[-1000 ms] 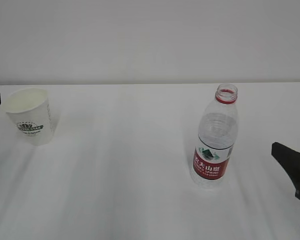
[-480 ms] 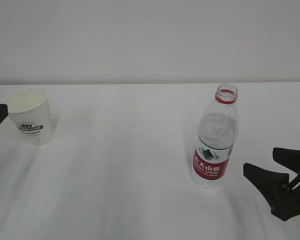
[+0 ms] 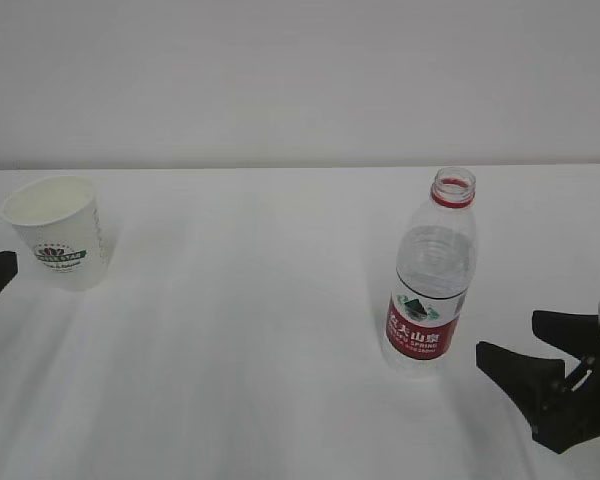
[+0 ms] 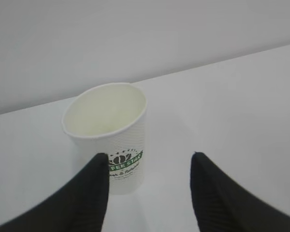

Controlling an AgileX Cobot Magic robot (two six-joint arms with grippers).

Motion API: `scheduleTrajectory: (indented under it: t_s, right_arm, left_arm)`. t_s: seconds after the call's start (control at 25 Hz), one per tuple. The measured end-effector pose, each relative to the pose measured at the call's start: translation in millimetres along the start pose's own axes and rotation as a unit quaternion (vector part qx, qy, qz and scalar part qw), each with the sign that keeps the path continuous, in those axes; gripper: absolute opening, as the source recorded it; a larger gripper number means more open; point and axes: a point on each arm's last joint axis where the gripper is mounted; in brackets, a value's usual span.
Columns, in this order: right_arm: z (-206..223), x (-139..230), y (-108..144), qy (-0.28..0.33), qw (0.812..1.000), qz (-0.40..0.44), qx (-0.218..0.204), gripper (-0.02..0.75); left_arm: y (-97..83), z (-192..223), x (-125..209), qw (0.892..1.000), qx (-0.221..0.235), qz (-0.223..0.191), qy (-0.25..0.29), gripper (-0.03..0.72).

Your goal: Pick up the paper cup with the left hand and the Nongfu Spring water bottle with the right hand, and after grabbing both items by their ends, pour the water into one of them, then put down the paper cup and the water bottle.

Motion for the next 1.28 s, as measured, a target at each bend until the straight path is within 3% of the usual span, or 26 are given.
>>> scheduleTrajectory:
  t_s: [0.36,0.84,1.28]
  right_arm:
    - [0.6,1.1,0.8,0.002,1.0,-0.003,-0.005,0.588]
    - [9.3,4.1,3.3,-0.037,0.999,-0.026,-0.016,0.588]
    - [20.9,24.2,8.3,0.003,0.998,-0.041,-0.046,0.617]
  left_arm:
    - [0.9,-0.6,14.3,1.0,0.007,-0.007,0.003,0.398]
    - [-4.3,13.3,27.5,0.998,0.06,-0.001,-0.008,0.398]
    - [-5.9,16.8,38.3,0.997,0.076,0.003,0.022,0.398]
Point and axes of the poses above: a point on each arm's last joint axis where the gripper is mounted, z pointing out along that axis toward the gripper, y along the wrist's bending axis when the last joint is at zero, x = y × z, and after that the axes turned 15 degrees about -z, right-handed
